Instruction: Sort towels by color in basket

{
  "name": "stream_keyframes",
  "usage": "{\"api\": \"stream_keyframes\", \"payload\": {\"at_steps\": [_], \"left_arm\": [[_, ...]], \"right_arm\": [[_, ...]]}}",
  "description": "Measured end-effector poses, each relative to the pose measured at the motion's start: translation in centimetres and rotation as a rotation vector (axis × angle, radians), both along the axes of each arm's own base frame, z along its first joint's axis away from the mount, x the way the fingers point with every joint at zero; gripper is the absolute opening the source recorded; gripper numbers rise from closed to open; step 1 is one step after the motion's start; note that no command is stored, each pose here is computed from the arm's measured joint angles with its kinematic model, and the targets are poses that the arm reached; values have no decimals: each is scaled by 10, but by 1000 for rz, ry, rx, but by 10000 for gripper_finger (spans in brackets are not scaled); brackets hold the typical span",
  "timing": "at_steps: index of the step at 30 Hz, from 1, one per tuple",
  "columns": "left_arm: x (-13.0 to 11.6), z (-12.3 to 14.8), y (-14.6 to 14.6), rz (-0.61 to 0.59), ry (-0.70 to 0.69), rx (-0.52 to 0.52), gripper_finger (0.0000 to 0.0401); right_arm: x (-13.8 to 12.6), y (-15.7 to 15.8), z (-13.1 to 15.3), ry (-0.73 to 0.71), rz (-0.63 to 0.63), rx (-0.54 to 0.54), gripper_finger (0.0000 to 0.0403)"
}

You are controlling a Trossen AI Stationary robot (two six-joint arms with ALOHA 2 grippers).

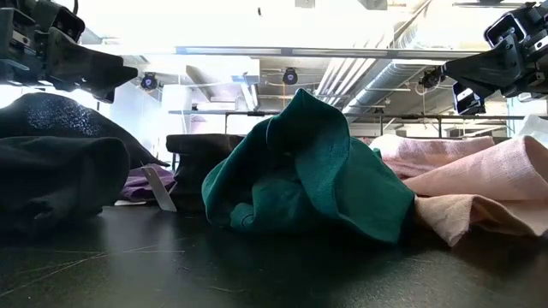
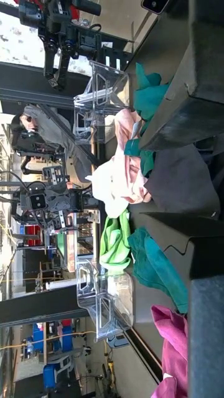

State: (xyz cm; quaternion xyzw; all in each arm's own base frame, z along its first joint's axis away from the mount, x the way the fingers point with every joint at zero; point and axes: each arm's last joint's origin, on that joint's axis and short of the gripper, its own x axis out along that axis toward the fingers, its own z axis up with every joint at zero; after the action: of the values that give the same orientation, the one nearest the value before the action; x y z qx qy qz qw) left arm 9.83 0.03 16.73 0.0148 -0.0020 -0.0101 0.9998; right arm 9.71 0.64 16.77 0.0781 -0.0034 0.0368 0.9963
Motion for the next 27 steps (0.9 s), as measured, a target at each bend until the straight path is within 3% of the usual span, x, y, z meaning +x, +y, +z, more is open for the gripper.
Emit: {"api": "stream_keyframes", "payload": {"at_steps": [3,7,12,15,20,27], "left_arm": [[0,4,0,4,-46,-18,156],[-1,15,1,14,-156,-128,156],[-1,35,4,122,-357,-59,156],[4,41,6,217,-405,2,156],[29,32,18,430,-229,-19,156],[82,32,41,539,29,-105,156]], "right_arm": [[0,0,0,0,0,0,0],[0,0,0,0,0,0,0],[0,0,0,0,0,0,0],[0,0,0,0,0,0,0],[0,0,0,0,0,0,0],[0,0,0,0,0,0,0]]}}
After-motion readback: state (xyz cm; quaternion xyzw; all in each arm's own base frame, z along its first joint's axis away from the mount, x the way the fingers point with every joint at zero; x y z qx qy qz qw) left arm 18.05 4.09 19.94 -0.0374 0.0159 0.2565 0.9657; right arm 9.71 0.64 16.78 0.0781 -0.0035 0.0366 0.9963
